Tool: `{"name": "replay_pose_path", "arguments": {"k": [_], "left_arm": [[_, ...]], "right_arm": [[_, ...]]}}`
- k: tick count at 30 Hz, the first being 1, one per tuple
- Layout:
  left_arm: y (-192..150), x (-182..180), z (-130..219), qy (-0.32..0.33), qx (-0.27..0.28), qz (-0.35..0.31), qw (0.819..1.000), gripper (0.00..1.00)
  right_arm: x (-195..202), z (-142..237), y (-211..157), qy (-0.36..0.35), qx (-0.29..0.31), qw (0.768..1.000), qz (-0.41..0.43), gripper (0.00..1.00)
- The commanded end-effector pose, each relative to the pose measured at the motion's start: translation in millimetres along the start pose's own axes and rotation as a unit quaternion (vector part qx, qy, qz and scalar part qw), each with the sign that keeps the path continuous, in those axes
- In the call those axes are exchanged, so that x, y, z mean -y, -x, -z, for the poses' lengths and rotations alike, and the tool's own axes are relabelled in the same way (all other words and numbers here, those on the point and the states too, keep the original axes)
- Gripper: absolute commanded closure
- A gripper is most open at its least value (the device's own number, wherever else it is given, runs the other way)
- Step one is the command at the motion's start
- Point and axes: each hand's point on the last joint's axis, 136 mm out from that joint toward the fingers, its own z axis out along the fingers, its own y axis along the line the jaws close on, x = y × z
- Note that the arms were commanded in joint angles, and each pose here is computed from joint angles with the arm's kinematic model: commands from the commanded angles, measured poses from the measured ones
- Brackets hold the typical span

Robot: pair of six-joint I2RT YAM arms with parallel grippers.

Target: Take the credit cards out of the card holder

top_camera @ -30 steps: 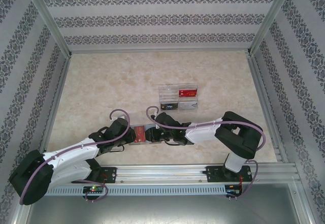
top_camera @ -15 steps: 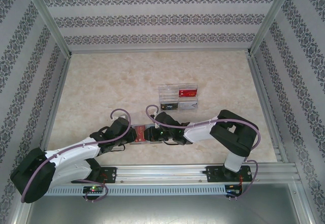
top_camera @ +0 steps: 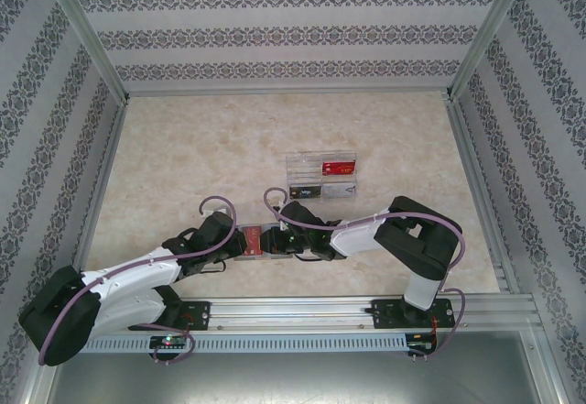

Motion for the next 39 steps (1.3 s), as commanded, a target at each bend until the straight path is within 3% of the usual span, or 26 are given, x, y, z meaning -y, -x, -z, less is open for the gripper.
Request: {"name": "replay_pose_path", "arguments": {"k": [1,5,9,31,32,35,39], "left_arm": [[-14,-17,-4,0.021,-0.026,0.011,0.999,0.85],[-14,-16,-4,0.021,-0.026,0.011,0.999,0.86],[-14,-16,-4,0.021,-0.026,0.011,0.999,0.86],[-12,-22,-1,0.036,-0.020,0.008,0.999,0.89],[-13,-22,-1,0.036,-0.020,0.007,0.999,0.90],[-12,-22,-2,0.036,-0.021,0.007,0.999,0.91],[-13,-21,-3,0.035,-0.024,0.007,0.999,0.93]], "right_arm": [[5,-6,3,-0.003,0.000,1.000,-0.011,0.81],[7,-7,2,-0.006,-0.002,1.000,-0.014,0.86],[8,-6,3,-0.007,0.000,1.000,-0.016,1.00],[23,17,4,-0.017,0.022,0.999,-0.017,1.00],[20,17,5,-0.014,0.022,1.000,-0.015,0.90],[13,16,8,-0.003,0.023,1.000,-0.010,0.78],[10,12,11,0.001,0.021,1.000,-0.009,0.75]]}}
